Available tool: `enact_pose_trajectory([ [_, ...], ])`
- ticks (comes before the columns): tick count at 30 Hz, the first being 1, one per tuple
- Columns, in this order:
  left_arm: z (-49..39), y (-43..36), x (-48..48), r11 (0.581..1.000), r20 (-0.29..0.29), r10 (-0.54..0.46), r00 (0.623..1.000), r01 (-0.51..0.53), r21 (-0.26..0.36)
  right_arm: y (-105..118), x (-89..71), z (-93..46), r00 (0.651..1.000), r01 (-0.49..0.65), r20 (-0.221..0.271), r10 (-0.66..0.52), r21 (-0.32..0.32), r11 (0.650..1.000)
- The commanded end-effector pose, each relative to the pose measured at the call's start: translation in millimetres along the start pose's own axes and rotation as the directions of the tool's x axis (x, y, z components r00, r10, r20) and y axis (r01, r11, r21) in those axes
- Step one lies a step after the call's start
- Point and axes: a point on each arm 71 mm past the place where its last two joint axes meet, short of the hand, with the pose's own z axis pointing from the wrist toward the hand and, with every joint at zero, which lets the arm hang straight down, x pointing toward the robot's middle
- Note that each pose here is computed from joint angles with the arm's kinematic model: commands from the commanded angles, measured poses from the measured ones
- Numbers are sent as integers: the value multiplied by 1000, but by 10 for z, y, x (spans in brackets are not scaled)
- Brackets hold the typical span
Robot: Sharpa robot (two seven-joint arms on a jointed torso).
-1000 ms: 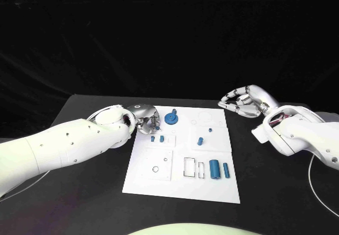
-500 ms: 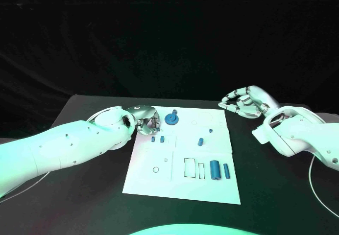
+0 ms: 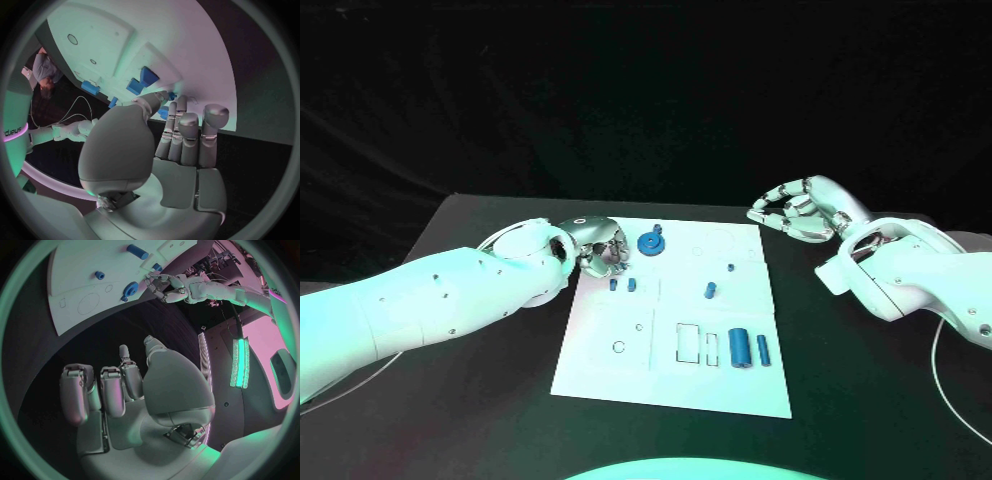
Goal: Assemble the parts on the task board
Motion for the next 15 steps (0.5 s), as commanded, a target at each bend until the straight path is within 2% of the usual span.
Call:
enact_pose_trajectory([
  [1, 4, -14, 89, 1000, -54, -10, 998, 9, -5, 8, 11, -1, 1000, 7, -8, -7, -6, 1000],
  [15, 23, -11, 127, 999, -100, 18, 995, -22, -33, 7, 12, 0, 1000, 7, -9, -7, -6, 1000],
])
